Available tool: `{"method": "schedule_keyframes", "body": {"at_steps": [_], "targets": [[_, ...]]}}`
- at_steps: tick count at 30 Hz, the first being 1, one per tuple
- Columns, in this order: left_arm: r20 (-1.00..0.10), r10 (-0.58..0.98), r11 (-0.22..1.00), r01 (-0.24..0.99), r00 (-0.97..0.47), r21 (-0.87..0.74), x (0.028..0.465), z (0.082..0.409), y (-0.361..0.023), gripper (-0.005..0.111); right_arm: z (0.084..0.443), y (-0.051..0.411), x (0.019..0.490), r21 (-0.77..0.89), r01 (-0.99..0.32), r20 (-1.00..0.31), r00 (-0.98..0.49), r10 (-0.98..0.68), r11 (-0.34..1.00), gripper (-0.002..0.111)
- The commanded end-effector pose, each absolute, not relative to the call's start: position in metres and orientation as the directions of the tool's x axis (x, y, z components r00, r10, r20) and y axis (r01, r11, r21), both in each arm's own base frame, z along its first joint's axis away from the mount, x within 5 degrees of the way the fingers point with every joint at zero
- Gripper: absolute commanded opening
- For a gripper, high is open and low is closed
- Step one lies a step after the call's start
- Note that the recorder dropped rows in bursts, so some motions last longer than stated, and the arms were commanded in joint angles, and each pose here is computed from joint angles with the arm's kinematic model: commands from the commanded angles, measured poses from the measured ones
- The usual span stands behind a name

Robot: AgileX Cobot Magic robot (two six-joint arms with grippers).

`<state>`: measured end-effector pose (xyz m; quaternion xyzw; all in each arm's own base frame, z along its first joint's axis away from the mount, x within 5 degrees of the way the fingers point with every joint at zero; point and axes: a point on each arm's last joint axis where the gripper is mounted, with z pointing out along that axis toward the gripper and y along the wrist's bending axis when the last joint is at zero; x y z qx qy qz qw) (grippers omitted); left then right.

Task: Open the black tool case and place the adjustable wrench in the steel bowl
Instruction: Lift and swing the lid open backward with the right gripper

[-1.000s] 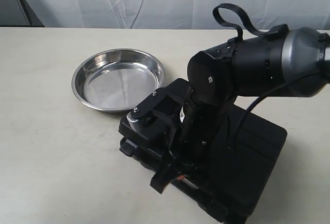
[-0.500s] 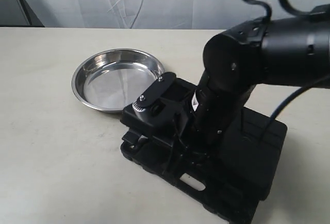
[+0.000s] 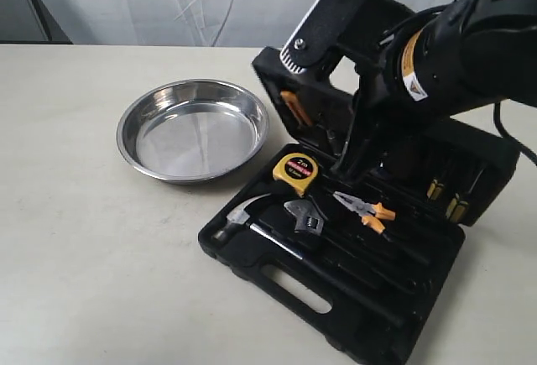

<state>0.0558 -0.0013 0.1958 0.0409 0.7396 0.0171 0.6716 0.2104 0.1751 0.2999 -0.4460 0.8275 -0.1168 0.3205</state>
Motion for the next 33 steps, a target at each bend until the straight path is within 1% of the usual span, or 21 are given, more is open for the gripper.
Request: {"method": "schedule_keyframes", "body": {"at_steps": [1,6,12,20,26,29,33], "targets": [[-0.993,0.080,0.996,0.041,-0.090,0.076,0.056,0.197,-0.002,0.000,0.311,0.164,0.219,-0.621,-0.554,-0.405,-0.380,-0.832,0.555,-0.001],[-0.993,0.080,0.996,0.041,-0.089,0.076,0.056,0.197,-0.002,0.000,0.311,0.163,0.227,-0.706,-0.511,-0.352,-0.347,-0.869,0.491,-0.001],[-0.993,0.080,0.996,0.041,-0.089,0.076,0.056,0.197,-0.002,0.000,0.306,0.156,0.232,-0.773,-0.470,-0.238,-0.408,-0.881,0.426,-0.001],[-0.993,0.080,0.996,0.041,-0.089,0.076,0.056,0.197,-0.002,0.000,0.316,0.151,0.238,-0.825,-0.328,-0.305,-0.427,-0.851,0.461,-0.001],[-0.993,0.080,0.996,0.041,-0.089,0.076,0.056,0.197,-0.002,0.000,0.317,0.151,0.238,-0.829,-0.324,-0.303,-0.423,-0.854,0.455,-0.001],[-0.993,0.080,0.996,0.041,-0.089,0.076,0.056,0.197,-0.002,0.000,0.312,0.152,0.236,-0.793,-0.354,-0.320,-0.451,-0.833,0.496,-0.001],[-0.993,0.080,0.996,0.041,-0.089,0.076,0.056,0.197,-0.002,0.000,0.309,0.153,0.235,-0.772,-0.371,-0.323,-0.471,-0.821,0.516,-0.001]]}}
